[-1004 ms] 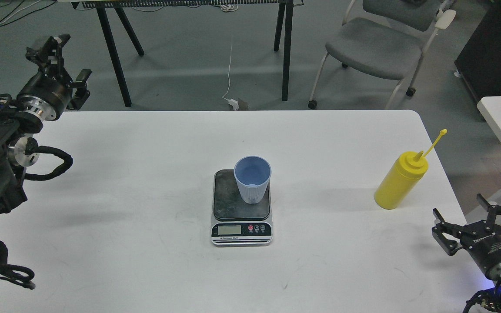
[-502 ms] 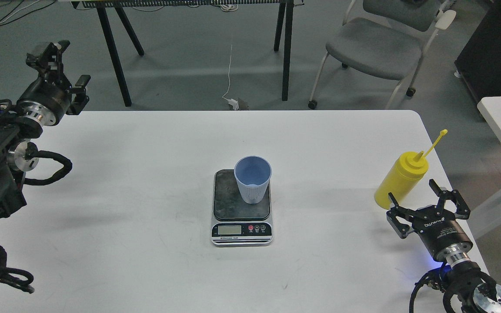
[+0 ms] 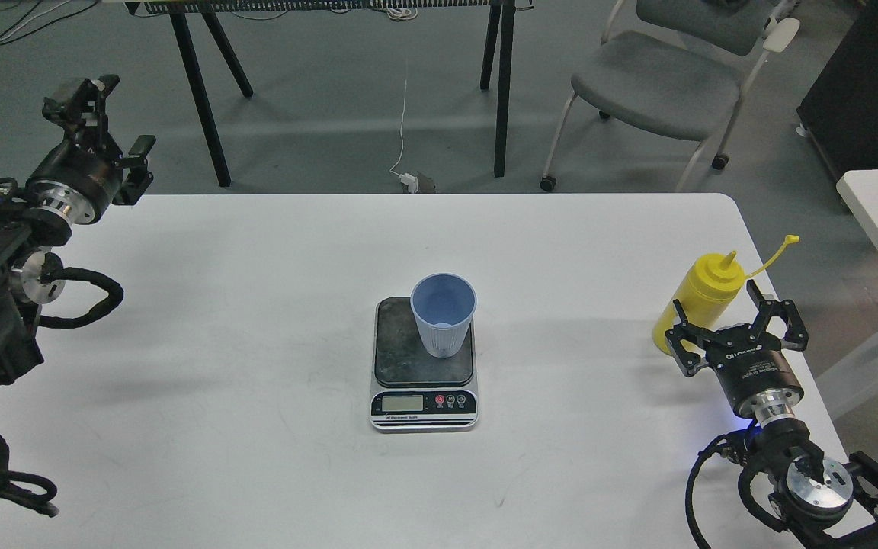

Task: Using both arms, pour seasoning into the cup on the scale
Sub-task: 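Reach the right gripper to the yellow squeeze bottle, then grasp and lift the yellow bottle with the right gripper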

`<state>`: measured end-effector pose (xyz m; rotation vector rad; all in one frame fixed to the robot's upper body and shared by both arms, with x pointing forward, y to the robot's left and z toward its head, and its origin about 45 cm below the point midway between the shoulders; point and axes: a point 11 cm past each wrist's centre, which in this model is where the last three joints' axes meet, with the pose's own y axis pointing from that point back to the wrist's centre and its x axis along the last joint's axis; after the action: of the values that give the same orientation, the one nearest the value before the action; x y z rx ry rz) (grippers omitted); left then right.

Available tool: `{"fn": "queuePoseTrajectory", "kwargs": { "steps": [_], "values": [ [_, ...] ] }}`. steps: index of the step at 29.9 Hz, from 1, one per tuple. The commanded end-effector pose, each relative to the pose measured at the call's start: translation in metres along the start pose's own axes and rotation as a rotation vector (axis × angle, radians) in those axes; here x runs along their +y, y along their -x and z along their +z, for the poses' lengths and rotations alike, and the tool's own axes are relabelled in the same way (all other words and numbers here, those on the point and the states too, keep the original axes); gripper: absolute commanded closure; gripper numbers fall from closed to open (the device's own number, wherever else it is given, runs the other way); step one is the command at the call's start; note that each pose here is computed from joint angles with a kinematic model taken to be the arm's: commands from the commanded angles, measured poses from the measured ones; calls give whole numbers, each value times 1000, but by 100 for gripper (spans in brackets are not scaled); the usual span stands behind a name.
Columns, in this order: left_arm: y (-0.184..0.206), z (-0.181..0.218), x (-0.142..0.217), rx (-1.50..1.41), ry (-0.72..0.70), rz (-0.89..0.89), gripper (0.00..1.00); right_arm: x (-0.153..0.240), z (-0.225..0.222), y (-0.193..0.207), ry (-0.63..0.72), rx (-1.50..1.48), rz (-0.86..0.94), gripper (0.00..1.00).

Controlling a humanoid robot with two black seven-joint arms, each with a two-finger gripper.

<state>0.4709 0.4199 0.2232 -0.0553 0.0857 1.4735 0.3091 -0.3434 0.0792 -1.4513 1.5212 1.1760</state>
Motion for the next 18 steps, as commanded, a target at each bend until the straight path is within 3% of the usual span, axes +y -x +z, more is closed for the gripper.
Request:
{"fn": "queuePoseTrajectory", "kwargs": {
  "steps": [1,4,5,6,8,9,18],
  "values": [
    [-2,0,1,-4,-1,2,6,-13,11,4,4,0,-9,0],
    [-3,-1,2,-5,-4,5,6,-17,12,6,-9,3,-15,6],
    [-3,-1,2,-5,-4,5,6,-17,10,7,-27,11,-18,14],
    [-3,-1,2,-5,-5,5,6,-17,8,7,-43,24,-21,23],
    [-4,-4,4,-4,-11,7,6,-17,4,9,-78,79,-36,55],
    [-5,-6,5,-4,-15,9,6,-16,2,9,-94,112,-44,64],
    [-3,-8,5,0,-17,6,6,-25,2,31,-44,289,-144,72]
  ]
}}
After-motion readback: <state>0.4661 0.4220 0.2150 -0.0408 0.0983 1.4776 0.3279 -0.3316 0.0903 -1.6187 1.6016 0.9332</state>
